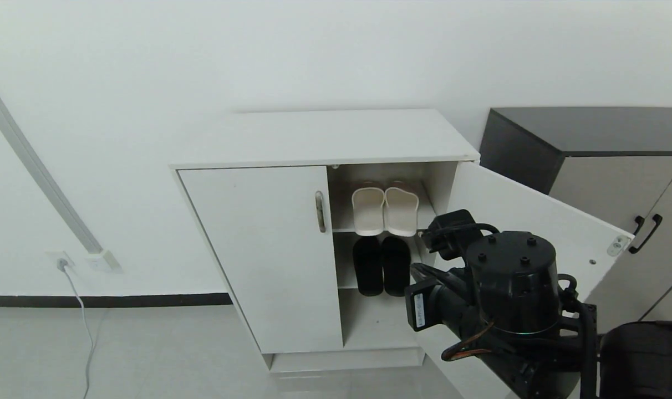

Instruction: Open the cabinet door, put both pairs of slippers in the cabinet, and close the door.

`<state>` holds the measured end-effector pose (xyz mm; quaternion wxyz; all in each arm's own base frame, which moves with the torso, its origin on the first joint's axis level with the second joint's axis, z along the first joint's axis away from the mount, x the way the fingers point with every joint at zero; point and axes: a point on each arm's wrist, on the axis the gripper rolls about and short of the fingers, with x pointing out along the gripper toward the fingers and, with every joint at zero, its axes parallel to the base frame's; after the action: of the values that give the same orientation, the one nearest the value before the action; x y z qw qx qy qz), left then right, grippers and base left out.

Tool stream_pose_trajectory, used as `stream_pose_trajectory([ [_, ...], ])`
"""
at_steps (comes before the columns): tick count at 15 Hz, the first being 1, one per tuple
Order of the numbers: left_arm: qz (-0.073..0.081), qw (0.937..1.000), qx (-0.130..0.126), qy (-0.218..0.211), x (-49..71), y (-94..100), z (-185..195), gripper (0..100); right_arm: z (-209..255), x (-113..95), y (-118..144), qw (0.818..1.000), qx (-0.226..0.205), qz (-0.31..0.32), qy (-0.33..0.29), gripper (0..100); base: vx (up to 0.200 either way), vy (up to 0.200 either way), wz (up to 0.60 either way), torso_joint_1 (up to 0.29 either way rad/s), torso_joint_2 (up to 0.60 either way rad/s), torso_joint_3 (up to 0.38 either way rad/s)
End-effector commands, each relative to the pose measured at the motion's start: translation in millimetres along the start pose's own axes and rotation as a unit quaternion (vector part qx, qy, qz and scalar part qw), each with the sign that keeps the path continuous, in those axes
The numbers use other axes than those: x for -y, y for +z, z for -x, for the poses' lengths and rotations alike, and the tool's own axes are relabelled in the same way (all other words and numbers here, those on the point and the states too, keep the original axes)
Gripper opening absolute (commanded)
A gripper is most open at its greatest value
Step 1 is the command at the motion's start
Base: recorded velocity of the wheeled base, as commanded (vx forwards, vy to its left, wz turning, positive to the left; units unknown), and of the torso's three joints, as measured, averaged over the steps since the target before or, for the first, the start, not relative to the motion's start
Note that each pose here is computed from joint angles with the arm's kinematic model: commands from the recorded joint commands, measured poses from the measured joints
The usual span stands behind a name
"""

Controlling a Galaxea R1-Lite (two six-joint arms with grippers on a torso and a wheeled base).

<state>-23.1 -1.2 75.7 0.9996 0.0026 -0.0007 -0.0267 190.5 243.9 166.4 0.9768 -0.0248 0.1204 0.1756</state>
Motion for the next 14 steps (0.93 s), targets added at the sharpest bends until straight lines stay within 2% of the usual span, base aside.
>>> stream_pose_trajectory([
  [1, 0.0, 1.0, -0.001, 0.0, 0.0, 0.0, -0.1, 0, -0.4, 0.1, -0.1, 1.0, 0.0, 0.0, 0.0, 0, 0.0, 0.0, 0.0, 0.178, -0.49, -0.315],
  [14, 0.0, 1.0, -0.001, 0.001, 0.0, 0.0, -0.1, 0, 0.7, 0.3, -0.6, 1.0, -0.001, 0.0, 0.0, 0, 0.0, 0.0, 0.0, 0.227, -0.55, -0.319],
])
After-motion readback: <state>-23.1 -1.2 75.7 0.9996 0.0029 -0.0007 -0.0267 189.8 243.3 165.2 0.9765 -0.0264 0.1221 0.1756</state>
